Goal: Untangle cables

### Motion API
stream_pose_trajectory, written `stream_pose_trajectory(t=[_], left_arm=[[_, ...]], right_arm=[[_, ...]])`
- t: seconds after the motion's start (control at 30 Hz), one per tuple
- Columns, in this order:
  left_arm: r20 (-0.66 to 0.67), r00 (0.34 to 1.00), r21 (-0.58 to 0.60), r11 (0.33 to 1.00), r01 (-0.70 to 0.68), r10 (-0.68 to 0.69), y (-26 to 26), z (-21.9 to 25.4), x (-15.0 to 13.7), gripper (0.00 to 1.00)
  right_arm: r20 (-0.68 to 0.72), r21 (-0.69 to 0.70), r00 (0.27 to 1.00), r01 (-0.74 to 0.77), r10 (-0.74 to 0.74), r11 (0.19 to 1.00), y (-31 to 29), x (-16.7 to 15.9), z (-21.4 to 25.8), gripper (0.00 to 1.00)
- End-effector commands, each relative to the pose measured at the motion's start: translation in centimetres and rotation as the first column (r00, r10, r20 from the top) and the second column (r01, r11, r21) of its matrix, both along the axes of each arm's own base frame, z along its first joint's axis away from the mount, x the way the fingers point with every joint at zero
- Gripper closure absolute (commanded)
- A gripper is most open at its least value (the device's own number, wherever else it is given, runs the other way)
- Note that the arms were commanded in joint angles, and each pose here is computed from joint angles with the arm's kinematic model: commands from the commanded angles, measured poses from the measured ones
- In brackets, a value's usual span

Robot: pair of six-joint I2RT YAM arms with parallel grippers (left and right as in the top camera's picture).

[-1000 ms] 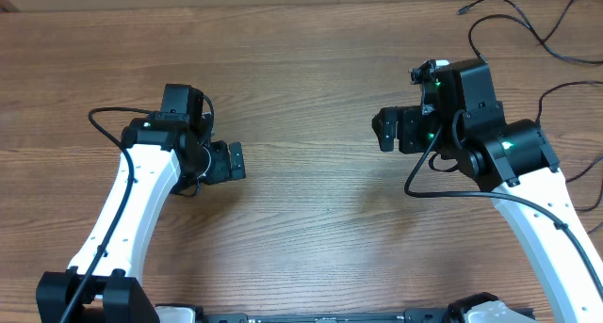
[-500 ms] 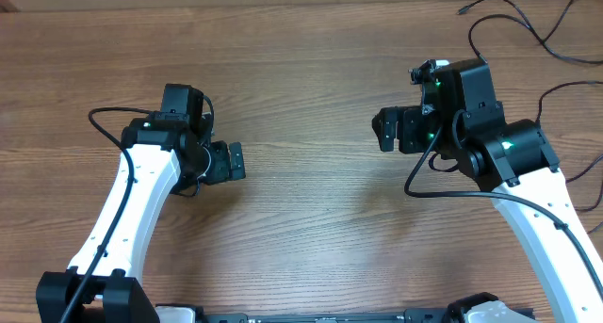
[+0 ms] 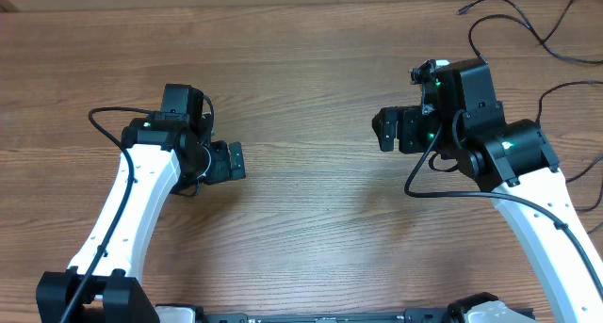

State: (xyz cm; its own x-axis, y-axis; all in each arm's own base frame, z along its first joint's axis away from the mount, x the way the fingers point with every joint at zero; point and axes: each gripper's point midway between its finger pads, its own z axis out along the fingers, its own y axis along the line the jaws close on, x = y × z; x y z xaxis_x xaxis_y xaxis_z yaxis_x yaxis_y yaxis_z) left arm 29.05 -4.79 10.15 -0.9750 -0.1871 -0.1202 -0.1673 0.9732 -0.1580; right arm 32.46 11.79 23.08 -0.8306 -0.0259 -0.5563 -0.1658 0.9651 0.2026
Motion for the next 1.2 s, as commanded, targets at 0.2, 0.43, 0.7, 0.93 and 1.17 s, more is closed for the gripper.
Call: stream_pose_trajectory(t=[0.2, 0.43, 0.7, 0.93, 1.17], left_arm=[[-0.008, 1.0, -0.004, 1.0, -0.003, 0.003, -0.2, -0.2, -0.1, 0.0], [-0.008, 1.0, -0.004, 1.0, -0.002, 0.002, -0.2, -0.2, -0.1, 0.0], [-0.008, 1.0, -0.004, 1.0, -0.002, 0.002, -0.2, -0.2, -0.1, 0.0], [0.007, 1.0, -0.006, 1.0, -0.003, 0.003, -0.2, 0.2, -0.1, 0.0], [0.111, 0.994, -0.016, 1.0, -0.002, 0.003, -0.2, 3.1, -0.2, 0.0]], right_arm=[[0.016, -0.009, 1.0, -0.001, 0.001, 1.0, 0.0, 0.2, 0.4, 0.0], [0.016, -0.009, 1.0, -0.001, 0.001, 1.0, 0.0, 0.2, 0.4, 0.0], [0.016, -0.009, 1.0, -0.001, 0.001, 1.0, 0.0, 0.2, 0.4, 0.0], [0.017, -0.009, 1.0, -0.001, 0.001, 1.0, 0.0, 0.2, 0.4, 0.0], [0.016, -0.009, 1.0, -0.001, 0.001, 1.0, 0.0, 0.2, 0.4, 0.0]])
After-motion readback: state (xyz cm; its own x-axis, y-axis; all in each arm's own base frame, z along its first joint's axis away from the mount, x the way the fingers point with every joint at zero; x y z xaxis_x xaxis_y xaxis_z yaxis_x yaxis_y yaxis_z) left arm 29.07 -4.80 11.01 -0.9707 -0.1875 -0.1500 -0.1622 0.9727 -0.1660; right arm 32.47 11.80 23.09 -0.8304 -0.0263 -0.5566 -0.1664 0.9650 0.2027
